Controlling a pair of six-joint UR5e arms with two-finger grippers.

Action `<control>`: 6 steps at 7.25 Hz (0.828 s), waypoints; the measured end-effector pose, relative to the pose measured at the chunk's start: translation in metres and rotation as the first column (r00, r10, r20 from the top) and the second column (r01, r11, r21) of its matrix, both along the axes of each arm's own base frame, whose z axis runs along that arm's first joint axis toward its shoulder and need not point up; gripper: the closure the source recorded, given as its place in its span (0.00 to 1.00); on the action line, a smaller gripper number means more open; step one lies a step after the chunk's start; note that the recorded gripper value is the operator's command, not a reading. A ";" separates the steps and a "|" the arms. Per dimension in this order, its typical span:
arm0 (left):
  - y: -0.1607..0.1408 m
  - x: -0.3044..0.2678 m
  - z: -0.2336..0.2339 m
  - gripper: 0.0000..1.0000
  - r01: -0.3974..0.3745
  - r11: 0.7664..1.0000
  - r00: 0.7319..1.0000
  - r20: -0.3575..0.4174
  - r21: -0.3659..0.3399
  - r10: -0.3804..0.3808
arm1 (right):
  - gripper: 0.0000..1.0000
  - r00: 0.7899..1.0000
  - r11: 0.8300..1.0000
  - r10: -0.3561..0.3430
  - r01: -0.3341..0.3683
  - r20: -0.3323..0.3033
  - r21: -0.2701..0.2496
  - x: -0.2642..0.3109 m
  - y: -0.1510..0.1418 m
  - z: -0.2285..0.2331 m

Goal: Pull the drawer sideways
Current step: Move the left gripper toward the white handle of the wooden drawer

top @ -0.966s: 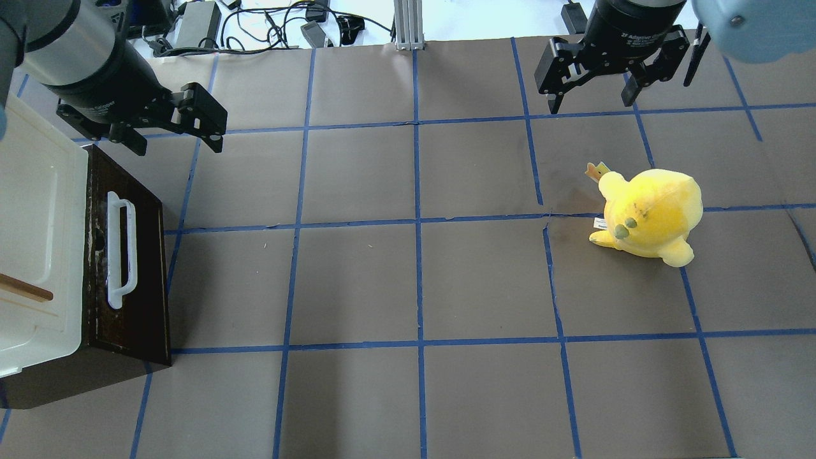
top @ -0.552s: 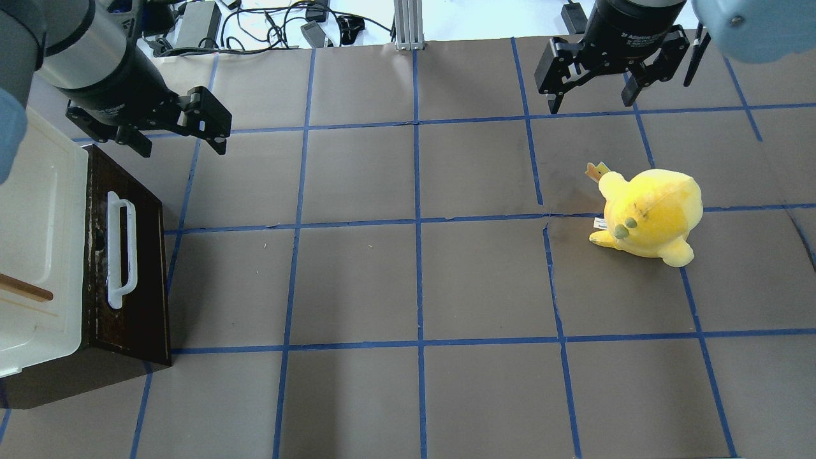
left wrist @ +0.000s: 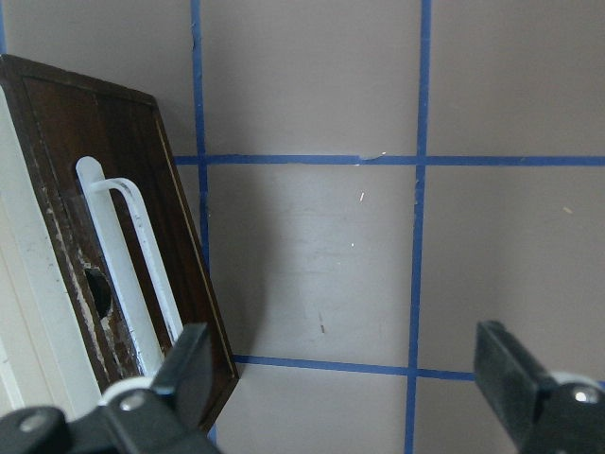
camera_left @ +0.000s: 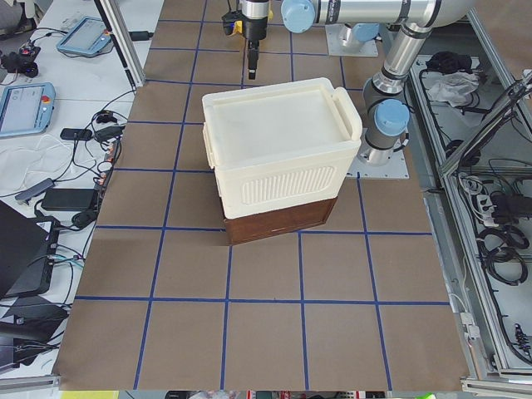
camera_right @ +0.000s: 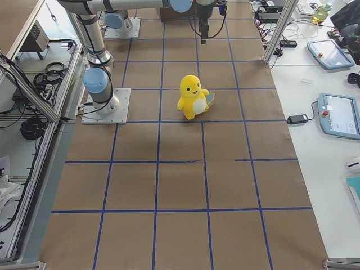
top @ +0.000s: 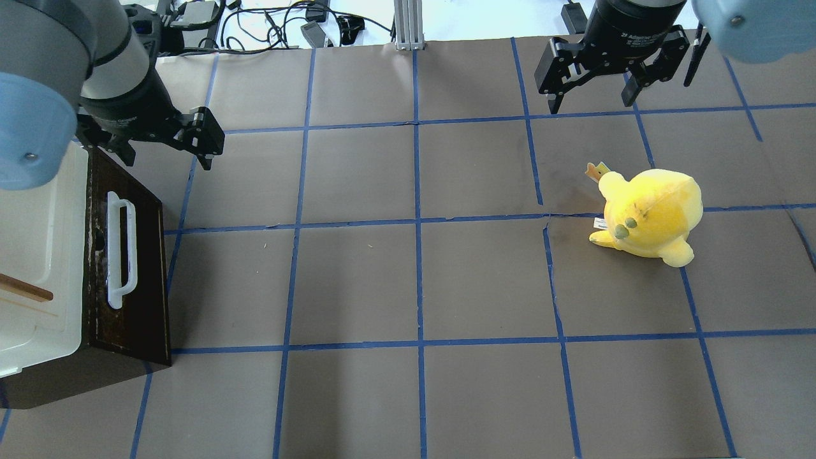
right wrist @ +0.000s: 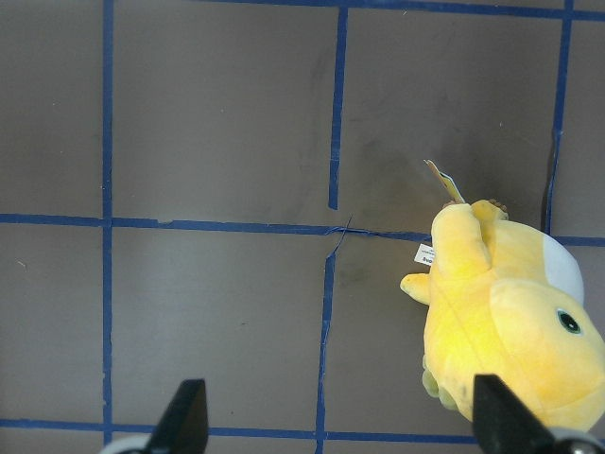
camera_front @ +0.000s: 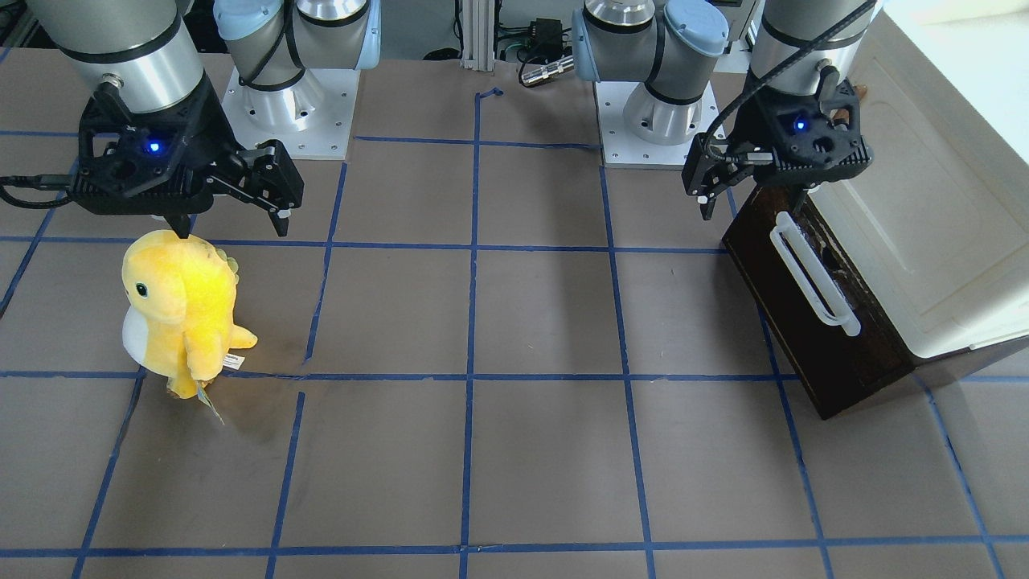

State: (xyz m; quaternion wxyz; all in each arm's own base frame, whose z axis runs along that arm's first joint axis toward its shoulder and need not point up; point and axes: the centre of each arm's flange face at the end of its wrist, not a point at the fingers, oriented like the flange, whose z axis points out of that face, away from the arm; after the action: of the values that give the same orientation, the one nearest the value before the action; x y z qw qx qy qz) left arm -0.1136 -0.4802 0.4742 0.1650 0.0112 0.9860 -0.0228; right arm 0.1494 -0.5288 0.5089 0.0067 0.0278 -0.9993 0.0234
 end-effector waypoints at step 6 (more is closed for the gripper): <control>-0.012 -0.002 -0.112 0.00 -0.009 0.983 0.881 0.467 0.184 -0.079 | 0.00 1.000 1.000 -0.001 0.001 0.000 0.000 0.000 0.000 0.000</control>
State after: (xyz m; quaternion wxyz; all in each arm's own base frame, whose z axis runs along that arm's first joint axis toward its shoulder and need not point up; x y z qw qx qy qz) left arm -0.1153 -0.4918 0.3624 0.3982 0.0492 0.9135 0.0673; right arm 0.1494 -0.5288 0.5089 0.0067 0.0274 -0.9993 0.0233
